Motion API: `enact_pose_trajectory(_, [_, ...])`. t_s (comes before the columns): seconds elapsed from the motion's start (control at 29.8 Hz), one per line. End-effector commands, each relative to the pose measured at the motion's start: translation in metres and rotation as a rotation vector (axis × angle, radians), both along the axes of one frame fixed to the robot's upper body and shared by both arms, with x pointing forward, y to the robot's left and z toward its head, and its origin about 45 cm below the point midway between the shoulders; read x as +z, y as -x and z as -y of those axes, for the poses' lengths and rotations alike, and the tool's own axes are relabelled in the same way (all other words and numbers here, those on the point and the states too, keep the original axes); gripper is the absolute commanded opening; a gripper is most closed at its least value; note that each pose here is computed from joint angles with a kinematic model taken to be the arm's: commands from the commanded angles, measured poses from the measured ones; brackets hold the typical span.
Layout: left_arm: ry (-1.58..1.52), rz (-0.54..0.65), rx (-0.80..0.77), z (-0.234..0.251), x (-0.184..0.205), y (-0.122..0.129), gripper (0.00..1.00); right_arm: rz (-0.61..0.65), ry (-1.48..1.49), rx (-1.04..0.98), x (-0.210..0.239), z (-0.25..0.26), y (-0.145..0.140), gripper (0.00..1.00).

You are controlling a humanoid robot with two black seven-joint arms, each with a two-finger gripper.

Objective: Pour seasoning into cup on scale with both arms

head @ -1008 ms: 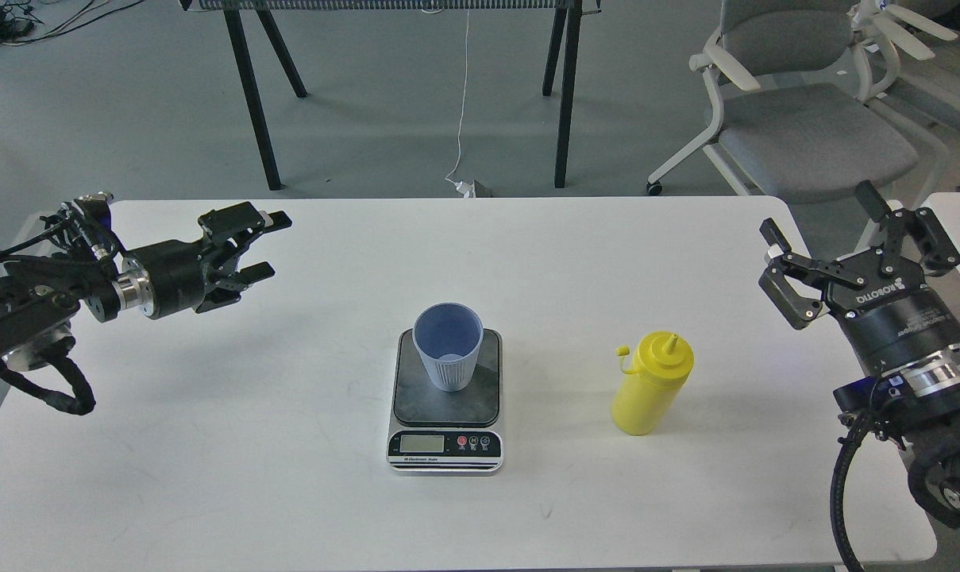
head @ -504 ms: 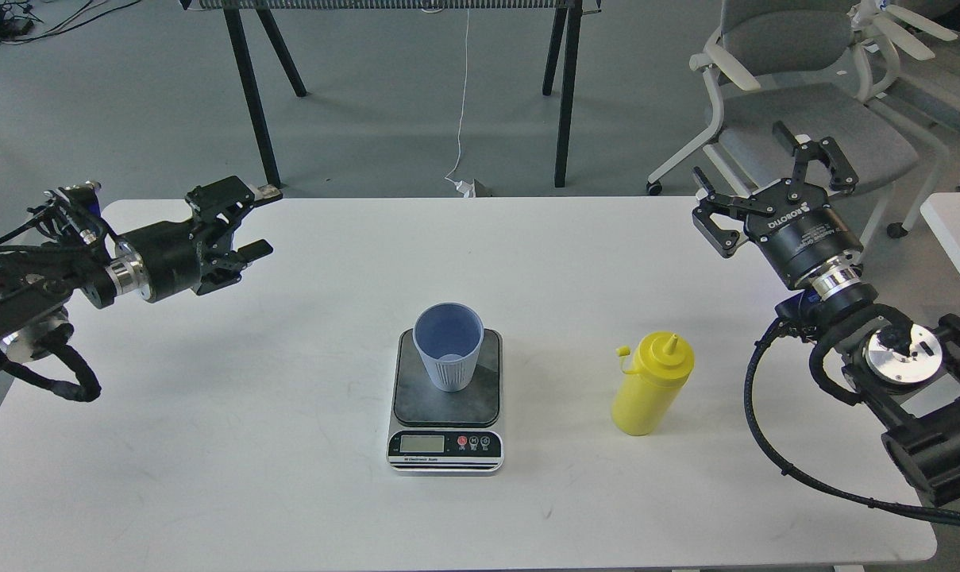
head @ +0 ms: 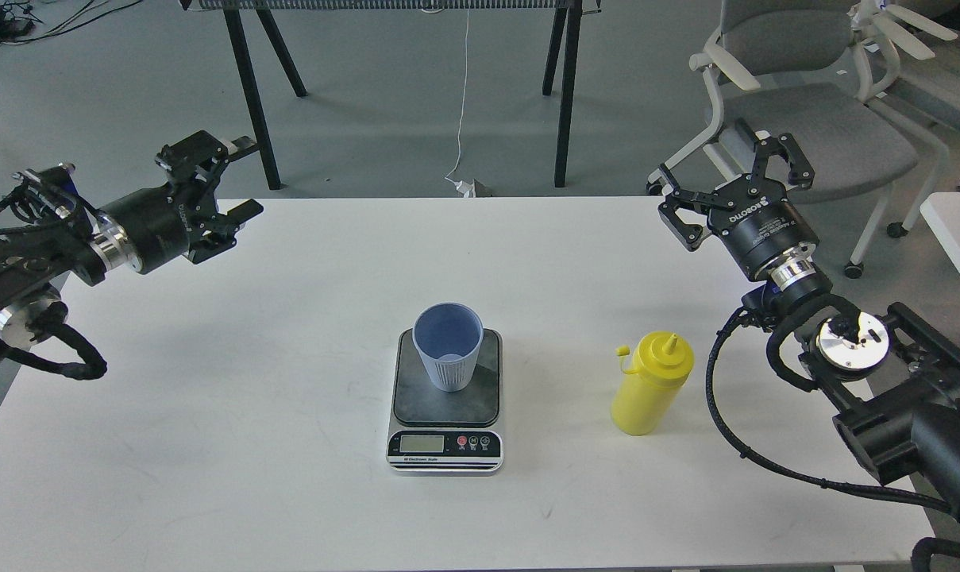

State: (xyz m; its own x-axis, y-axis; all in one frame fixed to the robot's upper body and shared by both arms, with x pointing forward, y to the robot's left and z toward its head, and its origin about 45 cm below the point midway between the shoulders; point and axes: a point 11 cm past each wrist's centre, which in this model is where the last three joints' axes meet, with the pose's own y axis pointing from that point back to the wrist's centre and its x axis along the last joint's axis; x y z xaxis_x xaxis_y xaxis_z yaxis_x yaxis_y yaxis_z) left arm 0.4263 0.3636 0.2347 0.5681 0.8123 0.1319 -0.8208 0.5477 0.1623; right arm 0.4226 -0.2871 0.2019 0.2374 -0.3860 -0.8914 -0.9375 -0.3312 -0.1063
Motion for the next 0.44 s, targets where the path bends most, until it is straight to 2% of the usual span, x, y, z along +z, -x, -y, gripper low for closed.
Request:
enact_pose_trajectory(0.0, [0.012,0.016,0.006,0.0,0.006,-0.002,1.0,0.001,-0.002,-0.023,0.0,0.005,-0.002,0.99])
enact_pose_trajectory(0.4, [0.015,0.016,0.0,0.004,0.005,-0.003,1.0,0.008,0.022,-0.077,0.004,0.027,-0.007,0.99])
